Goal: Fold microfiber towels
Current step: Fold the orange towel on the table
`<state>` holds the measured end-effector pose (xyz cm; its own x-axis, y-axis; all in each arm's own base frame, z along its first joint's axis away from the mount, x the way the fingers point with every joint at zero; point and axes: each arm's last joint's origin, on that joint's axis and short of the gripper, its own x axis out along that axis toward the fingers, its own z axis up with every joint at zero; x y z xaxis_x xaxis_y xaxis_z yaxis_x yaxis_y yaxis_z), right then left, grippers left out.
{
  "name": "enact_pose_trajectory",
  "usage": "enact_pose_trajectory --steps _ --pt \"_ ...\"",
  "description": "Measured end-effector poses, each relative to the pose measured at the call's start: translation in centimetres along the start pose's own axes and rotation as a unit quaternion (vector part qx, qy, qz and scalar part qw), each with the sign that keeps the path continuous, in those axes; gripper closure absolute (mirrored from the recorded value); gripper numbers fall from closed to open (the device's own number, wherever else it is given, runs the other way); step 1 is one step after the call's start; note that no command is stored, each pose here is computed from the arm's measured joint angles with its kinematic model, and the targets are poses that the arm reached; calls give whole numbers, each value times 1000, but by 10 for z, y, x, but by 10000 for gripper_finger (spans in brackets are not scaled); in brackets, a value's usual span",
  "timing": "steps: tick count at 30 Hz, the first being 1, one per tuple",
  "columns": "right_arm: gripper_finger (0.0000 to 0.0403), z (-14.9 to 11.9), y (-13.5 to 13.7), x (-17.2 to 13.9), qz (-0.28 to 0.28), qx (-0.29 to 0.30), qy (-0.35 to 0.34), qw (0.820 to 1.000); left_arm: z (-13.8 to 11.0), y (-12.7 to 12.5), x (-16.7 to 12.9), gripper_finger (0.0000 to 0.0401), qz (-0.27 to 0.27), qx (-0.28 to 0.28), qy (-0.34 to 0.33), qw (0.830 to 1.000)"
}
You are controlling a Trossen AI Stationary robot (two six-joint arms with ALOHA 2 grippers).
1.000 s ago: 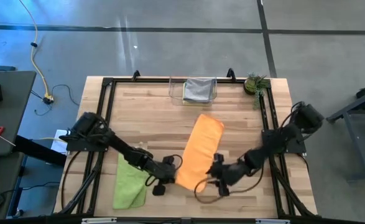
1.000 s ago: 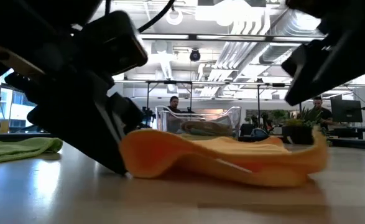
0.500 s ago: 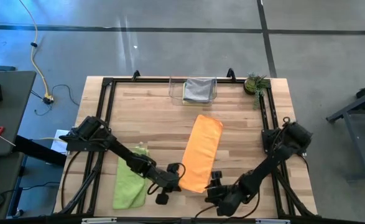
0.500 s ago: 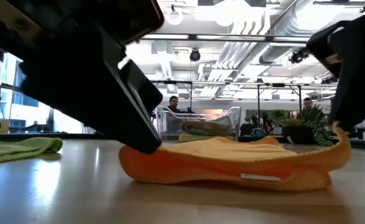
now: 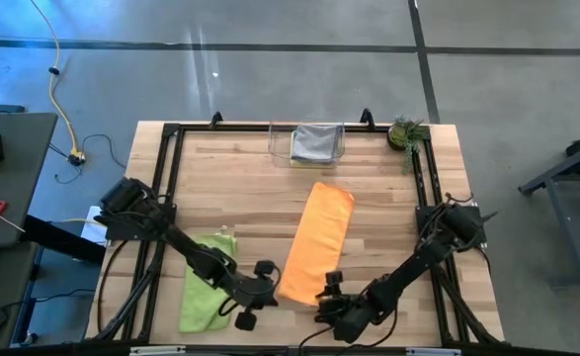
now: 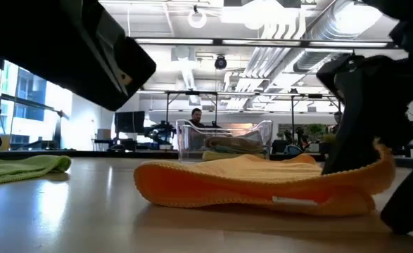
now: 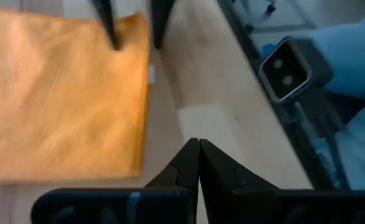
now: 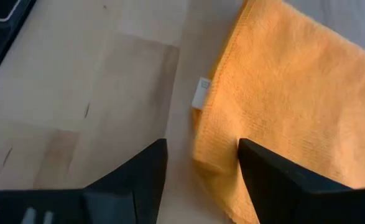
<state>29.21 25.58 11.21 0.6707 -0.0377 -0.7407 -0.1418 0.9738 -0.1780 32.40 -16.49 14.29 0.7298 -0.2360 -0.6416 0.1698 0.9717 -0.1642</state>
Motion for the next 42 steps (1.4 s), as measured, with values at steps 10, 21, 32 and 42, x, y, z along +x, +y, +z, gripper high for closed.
enact_pose_trajectory --steps 10,21,32,42 --pt "328 2 -6 7 19 7 9 1000 0 -8 -17 401 30 3 14 999" --pt "396 4 -6 7 23 22 -1 999 -6 -17 -18 316 22 117 34 992" --pt "400 12 -6 5 26 52 -36 998 -23 -21 -13 202 93 317 74 941" --pt "402 16 -5 4 28 61 -53 996 -36 -20 14 220 161 401 59 900"
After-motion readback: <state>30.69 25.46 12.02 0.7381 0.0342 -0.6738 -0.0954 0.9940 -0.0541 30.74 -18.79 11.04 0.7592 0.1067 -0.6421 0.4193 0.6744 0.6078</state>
